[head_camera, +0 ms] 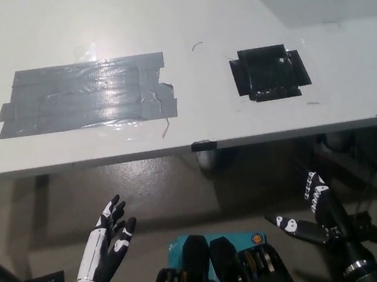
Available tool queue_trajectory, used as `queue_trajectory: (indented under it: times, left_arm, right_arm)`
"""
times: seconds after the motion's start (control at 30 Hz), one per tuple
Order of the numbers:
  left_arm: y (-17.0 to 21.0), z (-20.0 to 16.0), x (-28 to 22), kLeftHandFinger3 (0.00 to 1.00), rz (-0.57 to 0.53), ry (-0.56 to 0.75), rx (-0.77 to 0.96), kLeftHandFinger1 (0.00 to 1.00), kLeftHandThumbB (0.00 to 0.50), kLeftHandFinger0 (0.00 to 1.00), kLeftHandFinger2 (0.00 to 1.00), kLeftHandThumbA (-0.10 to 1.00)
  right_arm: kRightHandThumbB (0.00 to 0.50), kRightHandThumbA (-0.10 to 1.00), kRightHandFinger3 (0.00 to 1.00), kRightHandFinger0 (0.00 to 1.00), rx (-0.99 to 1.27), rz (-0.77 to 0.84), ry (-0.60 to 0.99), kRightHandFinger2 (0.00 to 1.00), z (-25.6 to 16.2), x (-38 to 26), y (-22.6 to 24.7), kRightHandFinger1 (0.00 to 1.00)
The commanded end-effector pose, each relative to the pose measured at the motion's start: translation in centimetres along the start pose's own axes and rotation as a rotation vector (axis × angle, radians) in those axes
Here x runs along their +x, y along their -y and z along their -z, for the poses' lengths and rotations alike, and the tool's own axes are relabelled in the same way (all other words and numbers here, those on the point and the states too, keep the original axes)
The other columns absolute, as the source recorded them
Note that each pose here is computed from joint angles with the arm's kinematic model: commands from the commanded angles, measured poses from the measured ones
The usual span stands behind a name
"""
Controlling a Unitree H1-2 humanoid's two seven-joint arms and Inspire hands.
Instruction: A white bottle is kept in the middle of the desk infront of the robot and the robot picks it up with its right hand and passes it to a person
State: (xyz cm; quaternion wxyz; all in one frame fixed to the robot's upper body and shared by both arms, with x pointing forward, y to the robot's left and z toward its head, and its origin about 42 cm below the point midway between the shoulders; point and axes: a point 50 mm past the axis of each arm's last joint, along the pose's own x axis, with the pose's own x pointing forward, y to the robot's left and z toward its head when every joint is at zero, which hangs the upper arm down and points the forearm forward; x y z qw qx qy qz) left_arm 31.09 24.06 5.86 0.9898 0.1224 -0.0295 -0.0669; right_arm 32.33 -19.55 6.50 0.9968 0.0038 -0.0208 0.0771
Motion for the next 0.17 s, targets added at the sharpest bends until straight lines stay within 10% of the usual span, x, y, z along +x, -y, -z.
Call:
queue_trajectory:
  times: [0.0,0.13]
  left_arm:
    - [-0.53,-0.74,0.37,1.0,-0.006,0.021,0.014,1.0,0.058,0.95,1.0,0.82]
    - [-0.5,-0.53,0.3,1.0,-0.011,0.021,0.002,1.0,0.051,0.96,1.0,0.82]
  right_arm:
    - [0.136,0.95,1.0,1.0,-0.022,-0.014,0.069,1.0,-0.96,0.67,0.06,1.0]
    - [0.123,0.94,1.0,1.0,-0.023,-0.014,0.07,1.0,-0.93,0.54,0.09,1.0]
